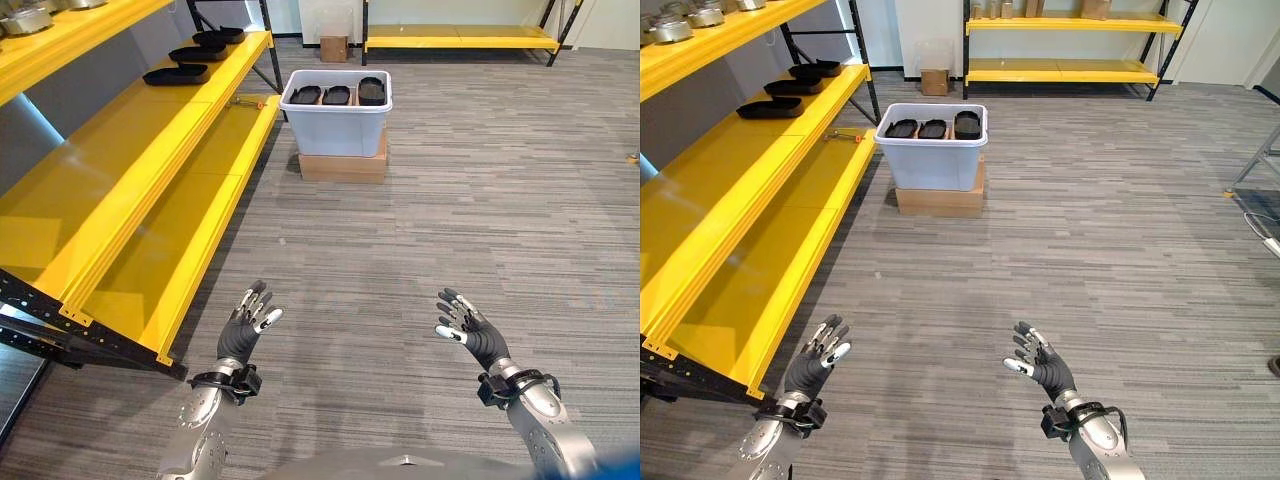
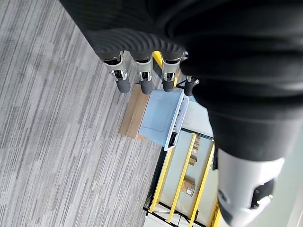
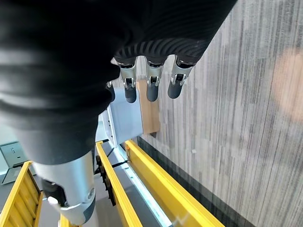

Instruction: Move parts from the plastic box to the shelf.

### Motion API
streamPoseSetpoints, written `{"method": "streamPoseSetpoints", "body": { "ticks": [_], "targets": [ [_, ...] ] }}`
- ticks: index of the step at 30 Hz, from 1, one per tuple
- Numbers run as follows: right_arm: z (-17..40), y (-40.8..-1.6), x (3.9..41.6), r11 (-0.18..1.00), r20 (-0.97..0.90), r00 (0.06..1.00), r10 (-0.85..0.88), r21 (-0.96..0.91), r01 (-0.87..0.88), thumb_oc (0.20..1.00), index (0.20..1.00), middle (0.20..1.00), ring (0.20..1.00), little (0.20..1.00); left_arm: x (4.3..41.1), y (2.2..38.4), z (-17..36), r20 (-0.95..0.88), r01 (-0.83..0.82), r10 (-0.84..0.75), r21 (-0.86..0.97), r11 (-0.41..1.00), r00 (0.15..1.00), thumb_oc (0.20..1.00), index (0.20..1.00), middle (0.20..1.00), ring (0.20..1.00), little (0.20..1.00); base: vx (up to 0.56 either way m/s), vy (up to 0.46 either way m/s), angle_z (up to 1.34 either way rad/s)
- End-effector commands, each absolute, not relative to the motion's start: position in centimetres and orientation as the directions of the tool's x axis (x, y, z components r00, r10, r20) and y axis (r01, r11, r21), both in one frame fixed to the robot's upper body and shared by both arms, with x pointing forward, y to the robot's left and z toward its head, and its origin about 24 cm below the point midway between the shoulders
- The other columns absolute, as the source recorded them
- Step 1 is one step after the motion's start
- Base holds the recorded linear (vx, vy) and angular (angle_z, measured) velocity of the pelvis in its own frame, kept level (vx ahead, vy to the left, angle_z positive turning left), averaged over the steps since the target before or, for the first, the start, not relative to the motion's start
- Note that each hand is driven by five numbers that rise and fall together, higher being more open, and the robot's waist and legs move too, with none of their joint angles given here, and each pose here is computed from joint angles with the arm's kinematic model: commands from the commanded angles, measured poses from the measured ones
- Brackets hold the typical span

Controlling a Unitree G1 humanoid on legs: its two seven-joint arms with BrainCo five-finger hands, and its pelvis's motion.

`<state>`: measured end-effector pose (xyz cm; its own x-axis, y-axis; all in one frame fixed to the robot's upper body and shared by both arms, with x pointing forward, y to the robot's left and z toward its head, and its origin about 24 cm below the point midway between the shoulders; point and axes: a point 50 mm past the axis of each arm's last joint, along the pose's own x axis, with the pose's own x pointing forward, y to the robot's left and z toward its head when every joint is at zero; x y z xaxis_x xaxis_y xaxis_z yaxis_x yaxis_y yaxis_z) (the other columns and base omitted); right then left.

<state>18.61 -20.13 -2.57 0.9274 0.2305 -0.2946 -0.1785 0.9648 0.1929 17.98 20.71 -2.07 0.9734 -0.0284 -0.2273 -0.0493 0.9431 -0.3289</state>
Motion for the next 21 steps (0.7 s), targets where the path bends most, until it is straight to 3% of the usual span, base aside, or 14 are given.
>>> {"method": "streamPoseSetpoints", "body": {
  "ticks": [1,10,15,21],
  "targets": [
    [-1.2,-20.8,19.7,0.965,-0.204,0.956,0.213,0.196,-0.173,1.0,1.0,1.0,1.0,1.0,19.3,22.1,-0.3,-0.138,-0.018,-0.022,-0.286,0.958,0.99,1.0,1.0,1.0,1.0,1.0,-0.01,-0.12,0.06],
    [-0.1,-22.3,19.9,0.984,-0.165,0.974,0.152,0.118,-0.134,1.0,1.0,1.0,1.0,1.0,19.9,20.9,-0.2,-0.123,0.034,-0.074,-0.3,0.953,0.99,1.0,1.0,1.0,1.0,1.0,0.01,-0.107,0.16],
    [0.2,-22.5,21.2,0.991,-0.139,0.982,0.126,0.071,-0.117,1.0,1.0,1.0,1.0,1.0,20.9,20.3,0.2,-0.096,0.057,-0.088,-0.284,0.957,0.991,1.0,1.0,1.0,1.0,1.0,0.16,0.061,0.02],
    [0.6,-20.8,22.7,0.976,-0.085,0.984,0.156,0.168,-0.14,1.0,1.0,1.0,1.0,1.0,22.2,20.7,1.9,-0.012,0.048,-0.054,-0.268,0.962,0.998,1.0,1.0,1.0,1.0,1.0,0.33,0.222,-0.61]
  ]
}}
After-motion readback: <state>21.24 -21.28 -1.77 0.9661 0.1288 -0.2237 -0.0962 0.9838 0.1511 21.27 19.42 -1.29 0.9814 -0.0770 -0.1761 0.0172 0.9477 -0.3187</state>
